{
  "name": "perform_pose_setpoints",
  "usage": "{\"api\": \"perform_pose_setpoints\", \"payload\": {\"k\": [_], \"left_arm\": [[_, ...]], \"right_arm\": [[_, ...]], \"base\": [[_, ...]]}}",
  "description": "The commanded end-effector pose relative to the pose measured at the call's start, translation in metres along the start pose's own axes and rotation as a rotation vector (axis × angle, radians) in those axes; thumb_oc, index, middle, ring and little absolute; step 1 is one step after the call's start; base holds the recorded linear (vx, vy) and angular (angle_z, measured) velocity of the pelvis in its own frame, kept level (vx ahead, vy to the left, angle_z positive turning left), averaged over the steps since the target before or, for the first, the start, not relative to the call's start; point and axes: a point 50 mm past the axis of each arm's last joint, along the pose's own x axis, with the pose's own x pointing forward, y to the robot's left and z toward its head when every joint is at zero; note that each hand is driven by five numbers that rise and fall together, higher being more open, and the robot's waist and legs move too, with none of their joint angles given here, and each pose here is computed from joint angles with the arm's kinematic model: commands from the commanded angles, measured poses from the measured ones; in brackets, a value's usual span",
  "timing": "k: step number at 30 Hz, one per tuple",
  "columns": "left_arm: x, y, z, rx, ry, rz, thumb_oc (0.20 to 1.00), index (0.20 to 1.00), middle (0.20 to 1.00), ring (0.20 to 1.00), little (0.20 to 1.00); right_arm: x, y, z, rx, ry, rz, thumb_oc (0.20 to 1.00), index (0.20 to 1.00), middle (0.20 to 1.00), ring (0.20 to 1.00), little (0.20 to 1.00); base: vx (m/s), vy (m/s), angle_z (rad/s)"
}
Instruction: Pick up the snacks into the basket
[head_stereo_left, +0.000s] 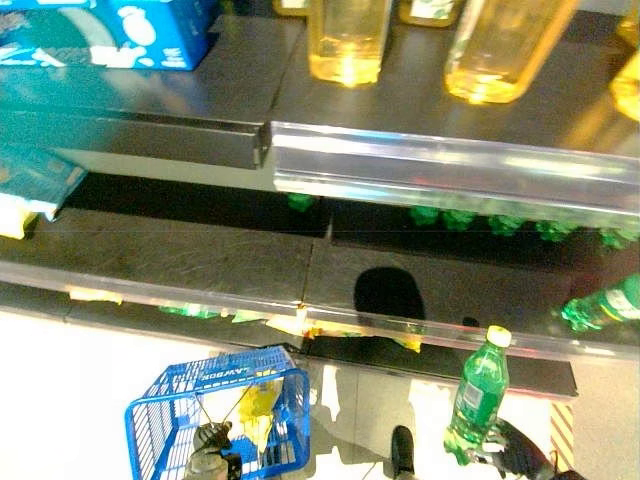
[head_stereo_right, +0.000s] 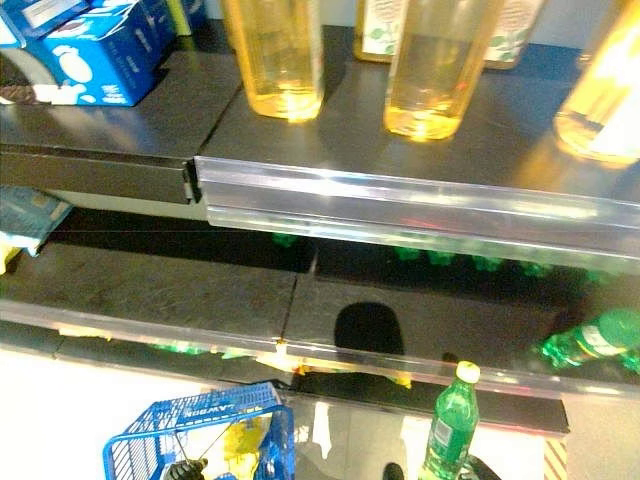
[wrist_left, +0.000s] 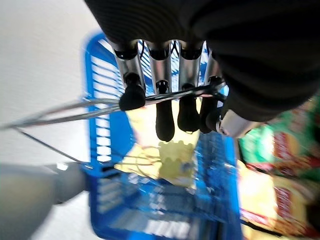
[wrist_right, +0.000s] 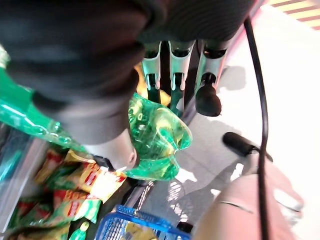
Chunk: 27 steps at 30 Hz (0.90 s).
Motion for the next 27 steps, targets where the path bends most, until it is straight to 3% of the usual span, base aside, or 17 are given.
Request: {"api": "perform_pose_setpoints", "payload": {"k": [1,5,10,16,22,27], "left_arm": [[0.001,-0.008,0.051,-0.051,-0.209,-0.059,0.200,0.200,0.200,0.200,0.200],[-0.003,-0.014,0.072,-0.037,-0.296,-0.100,0.200,0.200,0.200,0.200,0.200],[-0.019,-0.036,0.095,-0.005,-0.425,-0.239,0.200,0.200,0.200,0.200,0.200],[-0.057,-0.087,0.133,0.029,-0.610,-0.459,0.200,0.200,0.200,0.200,0.200],[-0.077,-0.119,0.156,0.064,-0.684,-0.537,0.200,0.200,0.200,0.200,0.200],[-0.083,-0.132,0.166,0.088,-0.705,-0.536,0.200,0.200,0.200,0.200,0.200]], "right_arm": [[-0.011,-0.032,0.038,-0.173,-0.160,-0.023,0.200,0.200,0.200,0.200,0.200],[-0.020,-0.036,0.040,-0.177,-0.167,-0.003,0.200,0.200,0.200,0.200,0.200],[-0.015,-0.037,0.034,-0.354,-0.100,-0.002,0.200,0.200,0.200,0.200,0.200],[0.044,-0.014,0.052,-0.499,-0.097,-0.033,0.200,0.200,0.200,0.200,0.200],[0.083,0.014,0.081,-0.628,-0.143,-0.031,0.200,0.200,0.200,0.200,0.200],[0.092,0.032,0.092,-0.653,-0.180,-0.008,0.200,0.200,0.200,0.200,0.200]], "base": [[0.01,-0.008,-0.12],[0.02,-0.008,-0.13],[0.00,-0.011,-0.02],[-0.03,-0.012,-0.08],[-0.05,-0.015,0.03],[-0.03,-0.013,0.11]]}}
